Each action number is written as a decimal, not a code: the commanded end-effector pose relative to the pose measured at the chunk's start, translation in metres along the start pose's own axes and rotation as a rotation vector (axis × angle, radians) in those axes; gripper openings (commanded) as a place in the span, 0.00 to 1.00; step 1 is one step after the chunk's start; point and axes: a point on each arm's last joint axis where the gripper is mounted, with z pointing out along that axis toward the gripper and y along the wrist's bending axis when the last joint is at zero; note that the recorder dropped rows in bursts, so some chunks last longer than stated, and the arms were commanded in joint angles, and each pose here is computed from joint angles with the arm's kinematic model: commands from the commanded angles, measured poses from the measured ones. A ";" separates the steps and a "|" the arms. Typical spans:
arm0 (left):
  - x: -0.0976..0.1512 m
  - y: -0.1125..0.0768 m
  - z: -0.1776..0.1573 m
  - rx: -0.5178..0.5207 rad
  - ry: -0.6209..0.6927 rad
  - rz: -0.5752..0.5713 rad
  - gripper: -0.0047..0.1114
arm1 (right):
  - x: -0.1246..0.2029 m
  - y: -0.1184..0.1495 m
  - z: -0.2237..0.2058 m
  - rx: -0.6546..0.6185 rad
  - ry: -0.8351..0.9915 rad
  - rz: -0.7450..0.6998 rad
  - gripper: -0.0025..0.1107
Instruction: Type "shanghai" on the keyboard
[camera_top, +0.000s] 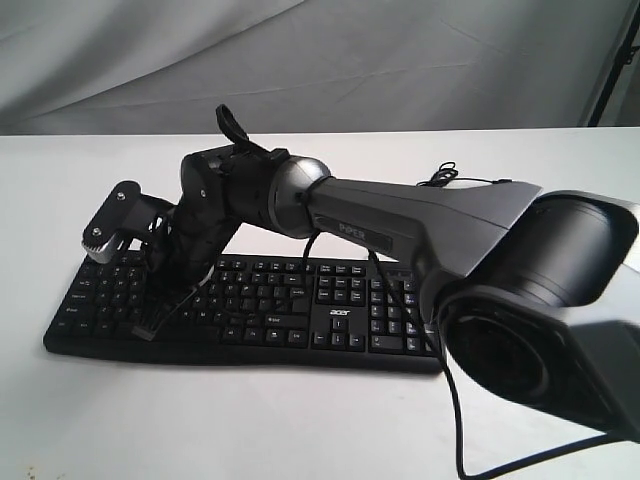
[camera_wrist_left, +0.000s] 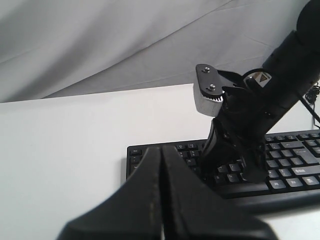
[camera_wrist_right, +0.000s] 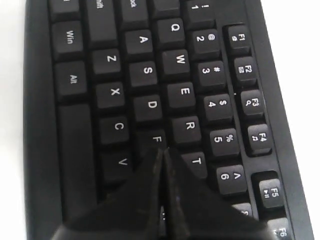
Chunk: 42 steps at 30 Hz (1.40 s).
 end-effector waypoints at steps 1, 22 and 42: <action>0.001 0.000 0.000 0.004 -0.004 -0.001 0.04 | -0.003 -0.001 -0.001 0.005 -0.017 0.004 0.02; 0.001 0.000 0.000 0.004 -0.004 -0.001 0.04 | -0.004 -0.003 -0.008 0.023 -0.007 -0.016 0.02; 0.001 0.000 0.000 0.004 -0.004 -0.001 0.04 | -0.003 -0.004 -0.021 0.039 0.058 -0.028 0.02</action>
